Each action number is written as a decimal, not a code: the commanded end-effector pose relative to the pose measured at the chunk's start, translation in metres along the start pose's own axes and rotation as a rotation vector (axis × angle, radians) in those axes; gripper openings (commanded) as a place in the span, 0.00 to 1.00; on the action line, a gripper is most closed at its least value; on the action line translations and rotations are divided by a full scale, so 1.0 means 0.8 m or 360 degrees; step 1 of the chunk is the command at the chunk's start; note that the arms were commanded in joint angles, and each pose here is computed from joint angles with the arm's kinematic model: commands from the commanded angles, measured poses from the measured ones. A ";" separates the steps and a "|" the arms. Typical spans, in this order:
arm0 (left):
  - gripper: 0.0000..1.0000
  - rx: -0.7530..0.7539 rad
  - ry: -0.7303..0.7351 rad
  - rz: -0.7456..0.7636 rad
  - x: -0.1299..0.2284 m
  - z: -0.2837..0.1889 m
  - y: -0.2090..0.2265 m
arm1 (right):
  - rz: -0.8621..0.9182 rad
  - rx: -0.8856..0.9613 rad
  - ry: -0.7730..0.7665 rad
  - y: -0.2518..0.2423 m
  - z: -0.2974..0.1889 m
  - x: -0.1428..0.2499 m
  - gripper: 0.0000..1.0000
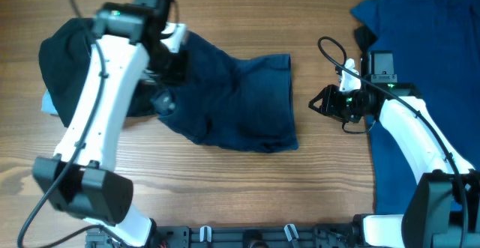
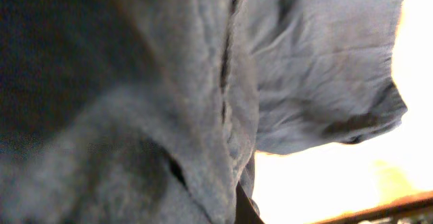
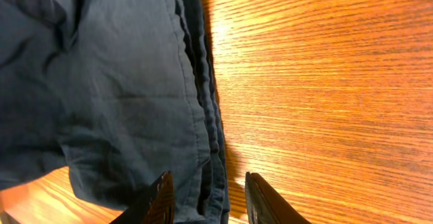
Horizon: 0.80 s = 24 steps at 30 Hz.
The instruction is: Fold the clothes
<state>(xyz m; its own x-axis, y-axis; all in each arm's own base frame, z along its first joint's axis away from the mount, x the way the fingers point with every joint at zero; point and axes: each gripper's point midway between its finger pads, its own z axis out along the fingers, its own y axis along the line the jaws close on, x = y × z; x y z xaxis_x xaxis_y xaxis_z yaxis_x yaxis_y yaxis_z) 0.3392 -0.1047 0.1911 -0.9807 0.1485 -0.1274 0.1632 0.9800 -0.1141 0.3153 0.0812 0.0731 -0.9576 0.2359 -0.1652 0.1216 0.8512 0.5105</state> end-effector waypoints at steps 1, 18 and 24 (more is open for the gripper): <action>0.08 0.0063 -0.0018 0.0014 -0.024 0.038 -0.059 | 0.0071 0.0037 -0.0020 -0.005 0.000 -0.005 0.35; 0.31 0.0341 0.0251 0.0346 0.029 0.154 -0.258 | 0.0069 0.0035 -0.0025 -0.005 0.000 -0.006 0.39; 0.78 0.0186 0.0215 0.0297 0.026 0.134 -0.224 | 0.0044 0.0031 -0.0024 -0.004 0.000 -0.006 0.44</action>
<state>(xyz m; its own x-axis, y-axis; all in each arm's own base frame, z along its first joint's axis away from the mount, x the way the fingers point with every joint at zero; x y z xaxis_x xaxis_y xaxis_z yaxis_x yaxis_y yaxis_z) 0.2846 -0.3099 0.0777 -0.9212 0.3863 0.0463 0.3633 0.8967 -0.2528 0.3164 0.0794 0.0725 -0.9505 0.2714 -0.1512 0.1607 0.8461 0.5081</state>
